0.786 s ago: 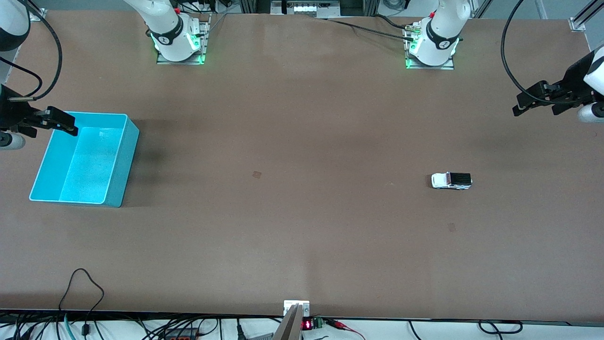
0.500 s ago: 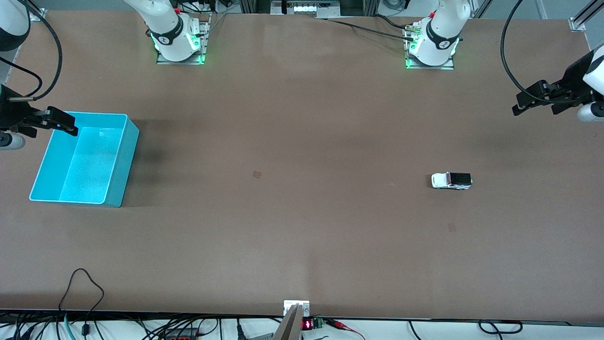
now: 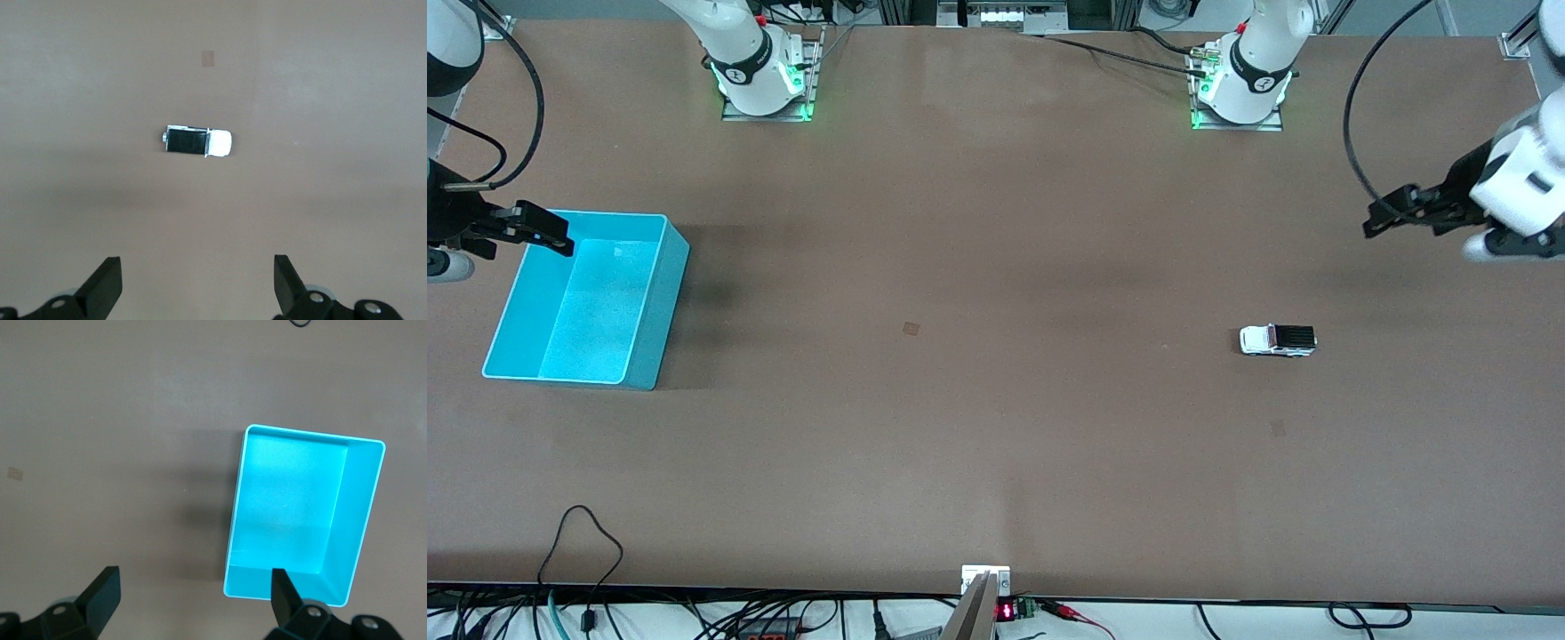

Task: Wind and store white jeep toy
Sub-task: 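Move the left gripper over the white toy jeep, then lower the left gripper and grasp the white jeep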

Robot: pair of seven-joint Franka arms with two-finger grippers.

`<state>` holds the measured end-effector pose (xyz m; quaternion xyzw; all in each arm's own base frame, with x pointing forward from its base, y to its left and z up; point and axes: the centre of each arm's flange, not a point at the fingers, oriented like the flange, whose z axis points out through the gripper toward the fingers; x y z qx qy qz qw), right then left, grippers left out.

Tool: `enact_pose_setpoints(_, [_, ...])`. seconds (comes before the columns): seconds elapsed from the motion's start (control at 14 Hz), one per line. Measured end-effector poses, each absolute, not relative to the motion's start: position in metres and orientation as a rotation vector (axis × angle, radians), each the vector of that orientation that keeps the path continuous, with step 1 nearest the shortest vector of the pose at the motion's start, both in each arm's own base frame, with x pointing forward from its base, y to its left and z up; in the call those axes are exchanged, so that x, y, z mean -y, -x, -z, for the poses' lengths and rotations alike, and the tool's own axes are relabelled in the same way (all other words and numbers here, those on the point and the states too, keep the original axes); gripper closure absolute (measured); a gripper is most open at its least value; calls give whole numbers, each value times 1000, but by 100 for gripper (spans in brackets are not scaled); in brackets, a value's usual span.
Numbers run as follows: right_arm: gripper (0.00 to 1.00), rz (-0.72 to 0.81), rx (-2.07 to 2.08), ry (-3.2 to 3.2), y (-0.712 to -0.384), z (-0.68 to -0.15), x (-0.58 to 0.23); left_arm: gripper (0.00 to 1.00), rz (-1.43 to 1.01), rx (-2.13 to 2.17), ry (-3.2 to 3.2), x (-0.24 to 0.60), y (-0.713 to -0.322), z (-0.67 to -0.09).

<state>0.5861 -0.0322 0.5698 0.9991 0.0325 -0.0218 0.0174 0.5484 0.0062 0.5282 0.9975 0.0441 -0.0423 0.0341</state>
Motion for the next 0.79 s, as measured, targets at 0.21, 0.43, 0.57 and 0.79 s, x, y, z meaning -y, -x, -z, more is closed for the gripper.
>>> enact_pose_setpoints(0.21, [0, 66, -101, -3104, -586, -570, 32, 0, 189, -125, -3060, -5, -560, -459])
enact_pose_setpoints(0.43, [0, 66, -101, -3104, -586, -570, 32, 0, 216, -8, -3046, -6, -579, -402])
enact_pose_setpoints(0.57, [0, 65, -101, -3104, -586, -571, 32, 0, 237, 113, -3030, -7, -587, -371])
enact_pose_setpoints(0.79, [0, 60, -101, -3105, -585, -572, 32, 0, 230, 419, -2987, -9, -593, -348])
